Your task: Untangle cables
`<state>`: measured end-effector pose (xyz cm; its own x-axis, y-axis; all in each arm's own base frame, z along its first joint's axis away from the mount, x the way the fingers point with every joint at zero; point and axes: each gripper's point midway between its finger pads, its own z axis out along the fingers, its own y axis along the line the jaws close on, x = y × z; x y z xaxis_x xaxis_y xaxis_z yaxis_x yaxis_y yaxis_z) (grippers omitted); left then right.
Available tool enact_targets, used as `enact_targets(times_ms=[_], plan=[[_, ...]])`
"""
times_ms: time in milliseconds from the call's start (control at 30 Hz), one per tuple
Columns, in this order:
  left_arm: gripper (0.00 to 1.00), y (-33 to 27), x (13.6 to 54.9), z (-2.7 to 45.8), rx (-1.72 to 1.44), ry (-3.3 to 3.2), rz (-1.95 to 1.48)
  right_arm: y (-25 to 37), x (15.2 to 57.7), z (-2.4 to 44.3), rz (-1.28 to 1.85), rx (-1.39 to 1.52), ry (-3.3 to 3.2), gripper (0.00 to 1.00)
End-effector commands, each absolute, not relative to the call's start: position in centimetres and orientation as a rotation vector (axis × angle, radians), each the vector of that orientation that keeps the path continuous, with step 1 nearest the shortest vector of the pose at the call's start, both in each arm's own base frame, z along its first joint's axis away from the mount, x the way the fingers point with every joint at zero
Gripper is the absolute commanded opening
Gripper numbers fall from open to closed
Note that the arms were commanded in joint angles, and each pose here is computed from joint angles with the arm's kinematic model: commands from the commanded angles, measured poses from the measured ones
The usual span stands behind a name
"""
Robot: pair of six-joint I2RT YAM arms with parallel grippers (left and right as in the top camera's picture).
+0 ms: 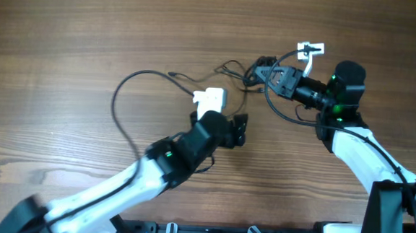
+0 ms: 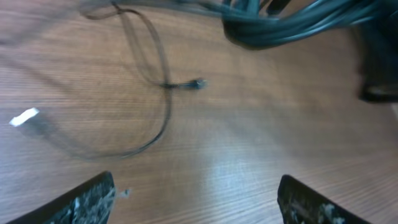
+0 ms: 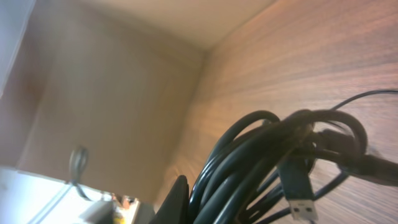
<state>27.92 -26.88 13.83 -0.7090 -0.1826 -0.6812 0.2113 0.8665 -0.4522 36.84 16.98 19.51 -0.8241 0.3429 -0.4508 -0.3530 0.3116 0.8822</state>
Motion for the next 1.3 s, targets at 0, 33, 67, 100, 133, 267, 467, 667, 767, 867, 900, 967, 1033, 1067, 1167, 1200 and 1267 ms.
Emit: enact_targets(times_ms=[0, 33, 67, 100, 133, 267, 467, 667, 767, 867, 900, 967, 1033, 1067, 1167, 1200, 1267], plan=[[0.87, -23.7, 26.3, 19.4, 0.004, 2.184, -0.723, 18.6, 32.9, 20.9, 1.603, -0.495, 1.868, 0.04], [0.87, -22.2, 26.1, 20.8, 0.001, 2.150, -0.712, 19.0, 31.4, 21.4, 1.647, -0.623, 1.817, 0.04], [0.88, -21.0, 26.0, 22.0, -0.002, 2.118, -0.703, 19.3, 30.3, 21.6, 1.677, -0.704, 1.780, 0.04], [0.89, -19.7, 25.9, 23.2, -0.008, 2.079, -0.696, 19.5, 29.4, 21.8, 1.707, -0.771, 1.748, 0.04], [0.92, -18.5, 25.8, 24.5, -0.017, 2.038, -0.688, 19.8, 28.5, 22.0, 1.733, -0.833, 1.718, 0.04], [0.99, -13.0, 25.0, 28.7, -0.014, 1.873, -0.587, 21.8, 25.1, 22.4, 1.827, -1.041, 1.612, 0.04], [0.99, -13.6, 24.1, 27.9, 0.226, 1.912, -0.685, 24.4, 22.6, 22.4, 1.895, -1.148, 1.584, 0.04], [0.99, -16.8, 22.7, 25.4, 0.626, 1.925, -1.053, 24.9, 22.1, 22.4, 1.910, -1.168, 1.578, 0.04], [0.99, -17.1, 22.8, 24.3, 0.720, 1.897, -1.212, 24.9, 22.1, 22.4, 1.909, -1.168, 1.578, 0.04], [1.00, -17.6, 22.5, 23.5, 0.814, 1.809, -1.432, 24.9, 22.1, 22.4, 1.908, -1.169, 1.577, 0.04], [1.00, -17.8, 22.8, 23.1, 0.823, 1.789, -1.495, 24.9, 22.1, 22.4, 1.909, -1.169, 1.577, 0.04], [1.00, -18.2, 23.8, 22.0, 0.827, 1.775, -1.567, 24.9, 22.1, 22.4, 1.909, -1.168, 1.578, 0.04], [0.99, -18.5, 24.8, 20.7, 0.816, 1.793, -1.592, 25.0, 22.0, 22.4, 1.913, -1.171, 1.578, 0.04], [0.99, -18.6, 25.1, 20.4, 0.809, 1.802, -1.603, 25.1, 21.9, 22.4, 1.916, -1.177, 1.577, 0.04], [0.99, -18.7, 26.1, 20.1, 0.798, 1.799, -1.607, 25.7, 21.0, 22.2, 1.937, -1.205, 1.570, 0.04], [1.00, -18.7, 26.3, 20.3, 0.811, 1.783, -1.593, 25.9, 20.7, 22.1, 1.946, -1.215, 1.569, 0.04], [1.00, -18.7, 26.5, 20.5, 0.831, 1.759, -1.573, 26.4, 20.2, 22.1, 1.960, -1.236, 1.563, 0.04]])
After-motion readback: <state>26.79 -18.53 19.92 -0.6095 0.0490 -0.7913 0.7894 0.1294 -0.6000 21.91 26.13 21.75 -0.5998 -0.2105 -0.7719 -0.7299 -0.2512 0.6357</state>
